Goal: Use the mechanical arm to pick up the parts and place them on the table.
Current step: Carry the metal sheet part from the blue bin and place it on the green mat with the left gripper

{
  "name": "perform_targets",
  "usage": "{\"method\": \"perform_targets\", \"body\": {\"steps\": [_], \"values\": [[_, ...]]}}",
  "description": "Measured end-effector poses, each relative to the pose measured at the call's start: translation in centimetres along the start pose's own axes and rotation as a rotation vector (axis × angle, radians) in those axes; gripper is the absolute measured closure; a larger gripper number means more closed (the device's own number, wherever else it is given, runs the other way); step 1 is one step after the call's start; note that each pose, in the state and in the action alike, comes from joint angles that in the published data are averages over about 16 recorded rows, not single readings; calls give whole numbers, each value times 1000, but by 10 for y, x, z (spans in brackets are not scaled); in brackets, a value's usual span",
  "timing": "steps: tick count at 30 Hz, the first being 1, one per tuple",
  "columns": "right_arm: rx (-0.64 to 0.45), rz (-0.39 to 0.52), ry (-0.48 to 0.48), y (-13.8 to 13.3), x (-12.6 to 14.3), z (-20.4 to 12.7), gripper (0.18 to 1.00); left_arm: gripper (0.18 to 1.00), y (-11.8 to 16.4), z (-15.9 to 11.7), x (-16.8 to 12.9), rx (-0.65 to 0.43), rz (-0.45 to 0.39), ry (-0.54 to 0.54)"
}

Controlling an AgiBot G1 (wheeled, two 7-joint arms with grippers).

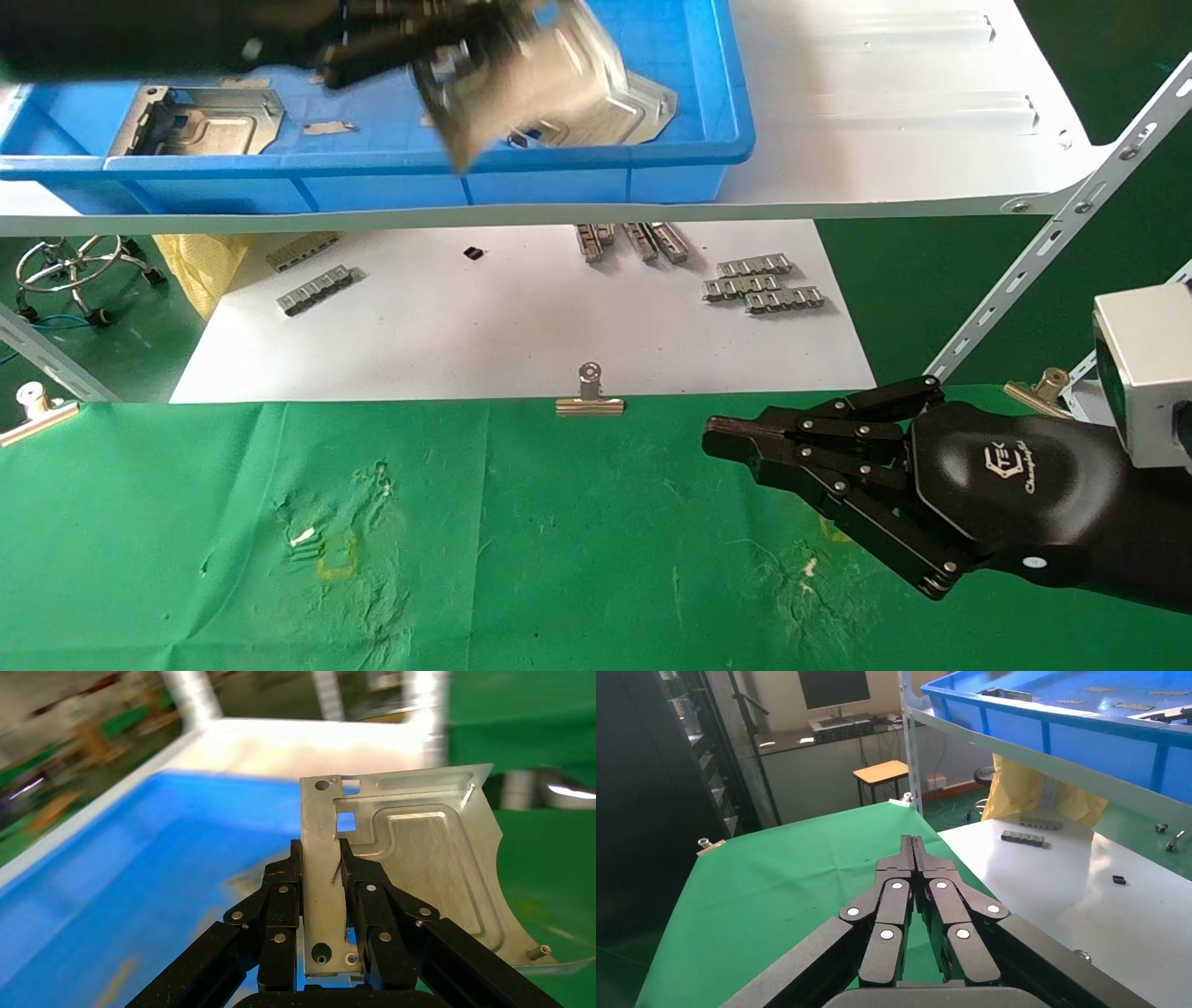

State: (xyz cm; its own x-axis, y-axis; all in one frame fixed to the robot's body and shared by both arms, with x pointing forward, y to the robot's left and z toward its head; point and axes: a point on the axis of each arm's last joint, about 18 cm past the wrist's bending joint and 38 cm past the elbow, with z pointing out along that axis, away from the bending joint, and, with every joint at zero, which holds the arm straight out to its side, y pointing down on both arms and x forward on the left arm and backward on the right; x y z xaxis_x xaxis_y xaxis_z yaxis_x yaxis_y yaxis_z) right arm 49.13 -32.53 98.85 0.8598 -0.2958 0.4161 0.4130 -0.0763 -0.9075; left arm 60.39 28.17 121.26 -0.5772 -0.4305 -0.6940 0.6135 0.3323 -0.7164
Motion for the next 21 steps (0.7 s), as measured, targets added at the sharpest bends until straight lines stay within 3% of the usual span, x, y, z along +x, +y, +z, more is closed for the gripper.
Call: {"method": "perform_targets", "body": {"steps": [10, 21], "values": [[0, 0, 0, 0, 0, 0, 957, 913, 15, -47, 42, 6, 188, 149], [0, 0, 0, 0, 0, 0, 835, 913, 85, -92, 93, -111, 290, 250]]}}
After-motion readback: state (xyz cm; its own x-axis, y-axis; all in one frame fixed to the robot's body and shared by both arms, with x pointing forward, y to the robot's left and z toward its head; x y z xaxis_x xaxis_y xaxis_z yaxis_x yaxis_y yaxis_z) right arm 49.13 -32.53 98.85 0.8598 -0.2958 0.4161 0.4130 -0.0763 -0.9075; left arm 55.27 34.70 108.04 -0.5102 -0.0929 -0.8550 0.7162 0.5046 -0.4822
